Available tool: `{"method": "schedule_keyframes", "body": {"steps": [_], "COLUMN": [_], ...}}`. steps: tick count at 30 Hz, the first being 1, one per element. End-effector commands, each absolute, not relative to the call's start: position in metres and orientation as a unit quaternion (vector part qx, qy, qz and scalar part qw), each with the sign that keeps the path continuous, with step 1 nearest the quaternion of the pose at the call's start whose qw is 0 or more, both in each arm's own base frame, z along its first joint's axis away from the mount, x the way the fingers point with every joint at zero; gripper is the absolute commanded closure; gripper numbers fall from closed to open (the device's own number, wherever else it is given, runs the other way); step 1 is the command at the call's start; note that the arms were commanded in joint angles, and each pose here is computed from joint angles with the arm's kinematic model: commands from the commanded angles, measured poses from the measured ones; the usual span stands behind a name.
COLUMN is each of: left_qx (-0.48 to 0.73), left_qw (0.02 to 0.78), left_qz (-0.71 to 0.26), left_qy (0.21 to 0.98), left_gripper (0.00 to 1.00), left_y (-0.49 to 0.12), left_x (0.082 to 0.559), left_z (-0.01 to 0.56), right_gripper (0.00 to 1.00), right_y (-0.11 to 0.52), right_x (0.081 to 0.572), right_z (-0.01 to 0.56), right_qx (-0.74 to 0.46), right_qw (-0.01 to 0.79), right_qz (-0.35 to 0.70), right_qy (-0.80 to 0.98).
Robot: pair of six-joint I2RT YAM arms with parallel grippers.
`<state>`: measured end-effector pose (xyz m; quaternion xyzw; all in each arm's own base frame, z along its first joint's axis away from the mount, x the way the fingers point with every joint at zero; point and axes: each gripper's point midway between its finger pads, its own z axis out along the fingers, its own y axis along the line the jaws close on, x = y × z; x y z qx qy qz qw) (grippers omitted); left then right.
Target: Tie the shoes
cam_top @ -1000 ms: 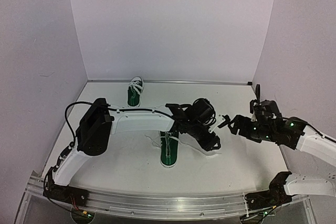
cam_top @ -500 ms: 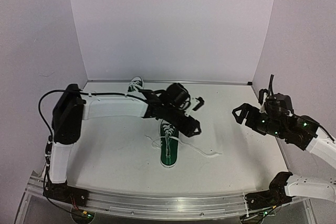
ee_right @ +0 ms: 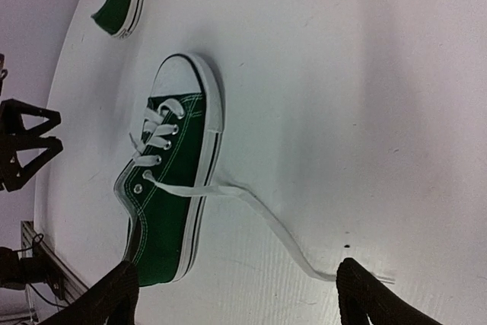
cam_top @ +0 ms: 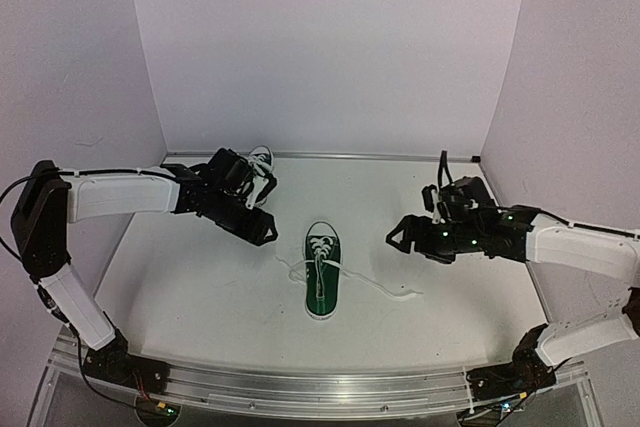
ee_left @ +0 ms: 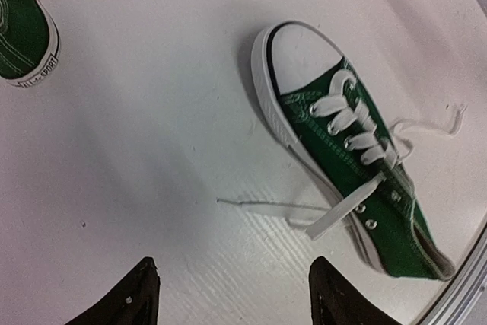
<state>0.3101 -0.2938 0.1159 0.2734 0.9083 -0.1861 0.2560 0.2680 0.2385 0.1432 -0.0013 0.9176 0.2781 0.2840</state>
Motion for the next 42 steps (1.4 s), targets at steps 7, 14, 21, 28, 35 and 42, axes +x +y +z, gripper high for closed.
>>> {"method": "schedule_keyframes", "body": {"steps": [7,14,21,28,35,42], "left_qx": [0.507,0.626,0.671,0.686,0.707,0.689], "left_qw": [0.205,0.192,0.168,0.141,0.120,0.118], "left_qz": [-0.184,-0.202,-0.201,-0.171,-0.111,-0.098], "left_qy": [0.817,0.728,0.694,0.693,0.688,0.708], "left_gripper": [0.36,0.40,0.46,0.51,0.69,0.99], "left_y": [-0.304,-0.327,-0.341,-0.335,-0.329,-0.320], "left_x": [0.282,0.283,0.294,0.301,0.299,0.294], "left_z": [0.092,0.082,0.057,0.026,0.001,0.010], "right_gripper": [0.14,0.11,0.10,0.09,0.09,0.09], "right_y": [0.339,0.329,0.299,0.265,0.241,0.218], "right_x": [0.254,0.255,0.254,0.256,0.261,0.263], "right_z": [0.143,0.142,0.147,0.150,0.148,0.148], "right_qx": [-0.096,-0.085,-0.052,-0.024,-0.009,0.011], "right_qw": [0.256,0.270,0.281,0.291,0.294,0.306], "right_qz": [0.329,0.321,0.319,0.312,0.296,0.282], "right_qy": [0.904,0.904,0.904,0.904,0.909,0.909]}}
